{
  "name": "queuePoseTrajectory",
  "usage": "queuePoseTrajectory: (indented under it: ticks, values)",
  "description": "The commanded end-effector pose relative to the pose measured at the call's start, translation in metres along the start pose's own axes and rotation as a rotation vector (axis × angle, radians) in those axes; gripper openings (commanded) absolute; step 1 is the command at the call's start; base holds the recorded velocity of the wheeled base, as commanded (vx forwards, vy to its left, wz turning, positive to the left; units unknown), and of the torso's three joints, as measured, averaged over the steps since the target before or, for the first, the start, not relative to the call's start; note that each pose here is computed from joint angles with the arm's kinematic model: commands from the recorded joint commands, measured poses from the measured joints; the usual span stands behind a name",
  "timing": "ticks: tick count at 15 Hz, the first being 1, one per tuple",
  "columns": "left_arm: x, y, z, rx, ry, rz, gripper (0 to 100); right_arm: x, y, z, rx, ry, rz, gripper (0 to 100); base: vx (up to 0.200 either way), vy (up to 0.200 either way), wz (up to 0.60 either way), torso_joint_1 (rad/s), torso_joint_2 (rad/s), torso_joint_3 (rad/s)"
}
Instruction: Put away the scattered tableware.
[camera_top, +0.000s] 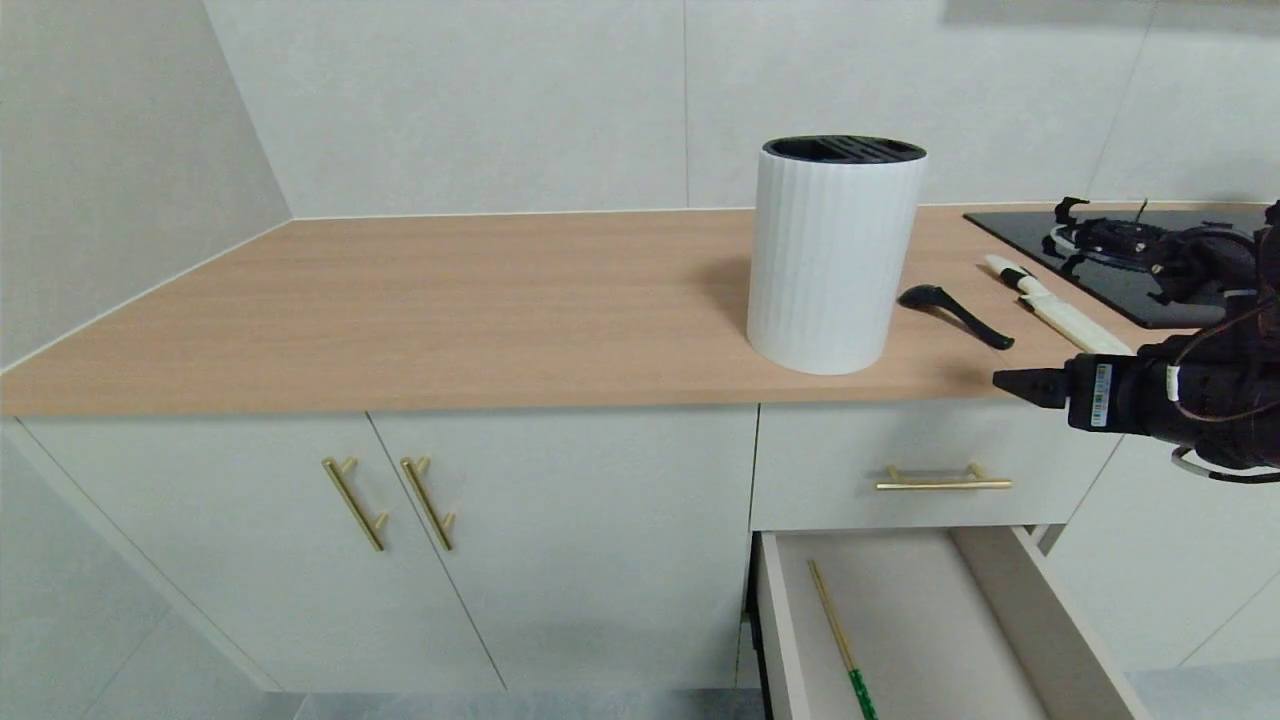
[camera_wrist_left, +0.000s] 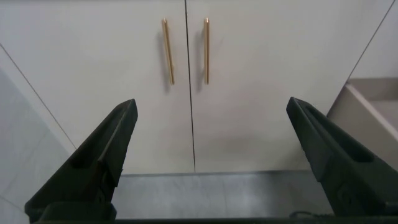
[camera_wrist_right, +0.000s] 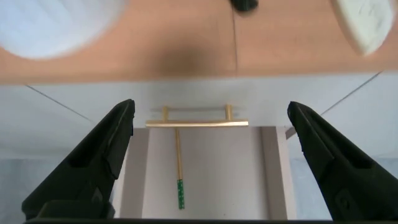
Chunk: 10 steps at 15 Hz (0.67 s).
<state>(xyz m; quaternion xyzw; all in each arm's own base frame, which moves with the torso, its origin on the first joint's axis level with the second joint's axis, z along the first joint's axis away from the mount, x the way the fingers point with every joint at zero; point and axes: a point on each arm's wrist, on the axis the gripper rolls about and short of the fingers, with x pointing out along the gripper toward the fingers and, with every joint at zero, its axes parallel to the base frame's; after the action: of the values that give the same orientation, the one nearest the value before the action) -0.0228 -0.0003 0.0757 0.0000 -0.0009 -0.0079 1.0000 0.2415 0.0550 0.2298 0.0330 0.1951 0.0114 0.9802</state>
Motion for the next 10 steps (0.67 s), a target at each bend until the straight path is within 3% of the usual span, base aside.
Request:
queuePoseTrajectory:
  ticks: [1,5,10]
  values:
    - [0.000,0.000,0.000,0.000,0.000,0.000,100,0.004,0.000,-0.002,-0.001,0.012,-0.003,100,0.000,0.000,0.00,0.188,-0.46,-0.281]
    - [0.000,0.000,0.000,0.000,0.000,0.000,100,0.010,-0.001,-0.004,-0.003,0.028,-0.011,100,0.000,0.000,0.00,0.171,-0.41,-0.234]
    - [0.000,0.000,0.000,0.000,0.000,0.000,100,0.022,-0.011,-0.002,-0.040,0.001,-0.050,100,0.000,0.000,0.00,0.025,-0.04,-0.024]
